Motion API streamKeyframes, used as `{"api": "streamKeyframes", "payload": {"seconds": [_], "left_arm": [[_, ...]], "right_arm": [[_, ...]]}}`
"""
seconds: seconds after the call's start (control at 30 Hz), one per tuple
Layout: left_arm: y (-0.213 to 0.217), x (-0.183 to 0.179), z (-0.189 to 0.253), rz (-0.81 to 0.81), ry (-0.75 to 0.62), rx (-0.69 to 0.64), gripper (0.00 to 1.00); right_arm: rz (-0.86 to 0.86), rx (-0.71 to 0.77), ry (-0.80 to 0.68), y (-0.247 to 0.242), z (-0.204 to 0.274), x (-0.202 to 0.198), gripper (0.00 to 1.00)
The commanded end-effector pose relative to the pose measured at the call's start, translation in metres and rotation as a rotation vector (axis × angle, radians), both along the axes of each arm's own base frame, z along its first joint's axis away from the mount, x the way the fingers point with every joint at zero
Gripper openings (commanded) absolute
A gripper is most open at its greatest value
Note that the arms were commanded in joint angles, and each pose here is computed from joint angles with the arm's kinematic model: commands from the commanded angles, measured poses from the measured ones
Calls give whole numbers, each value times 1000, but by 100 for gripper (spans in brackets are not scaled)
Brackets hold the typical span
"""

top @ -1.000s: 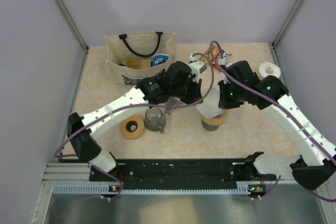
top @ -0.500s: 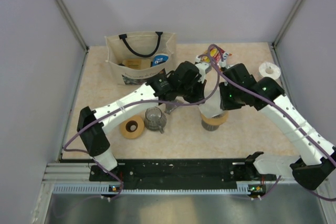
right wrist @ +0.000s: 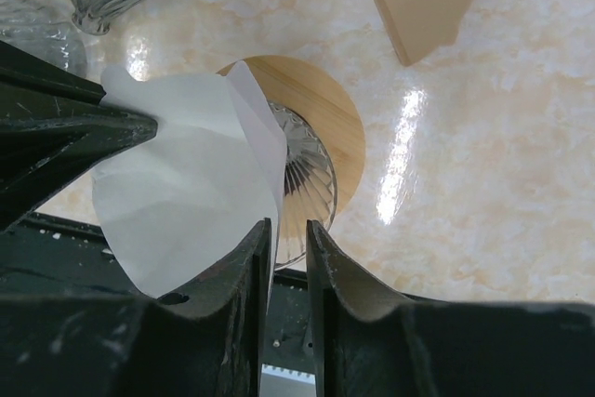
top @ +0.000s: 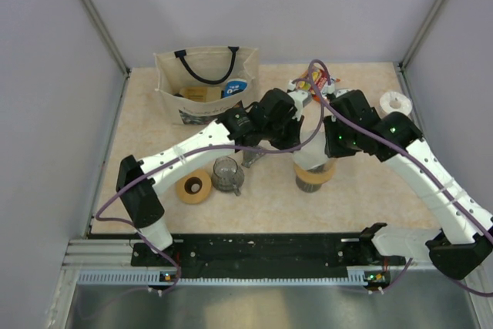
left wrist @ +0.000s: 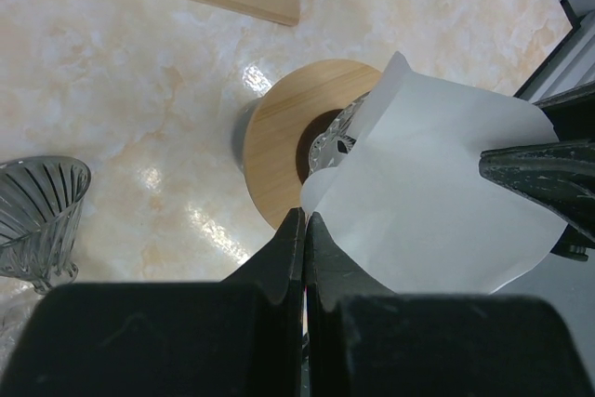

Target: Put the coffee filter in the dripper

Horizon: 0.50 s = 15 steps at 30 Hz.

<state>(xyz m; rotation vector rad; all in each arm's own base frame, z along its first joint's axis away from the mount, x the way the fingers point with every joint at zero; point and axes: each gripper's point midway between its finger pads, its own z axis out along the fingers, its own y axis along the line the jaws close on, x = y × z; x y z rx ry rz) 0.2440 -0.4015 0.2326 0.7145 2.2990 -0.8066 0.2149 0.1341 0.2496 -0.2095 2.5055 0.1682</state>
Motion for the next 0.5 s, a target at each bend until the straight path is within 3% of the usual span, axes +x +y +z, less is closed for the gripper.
{"api": "streamKeyframes", "payload": {"seconds": [0.0, 0.23, 0.47], "left_arm": [[-8, 4, 20, -12, -39, -40, 0], [-8, 4, 16, -16, -34, -28, 0], [-13, 3, 11, -34, -16, -22, 0]], "right_arm": [[29, 73, -66, 8, 24, 2, 22], [9, 69, -58, 3, 18, -2, 8], [-24, 47, -6, -6, -3, -1, 5]]}}
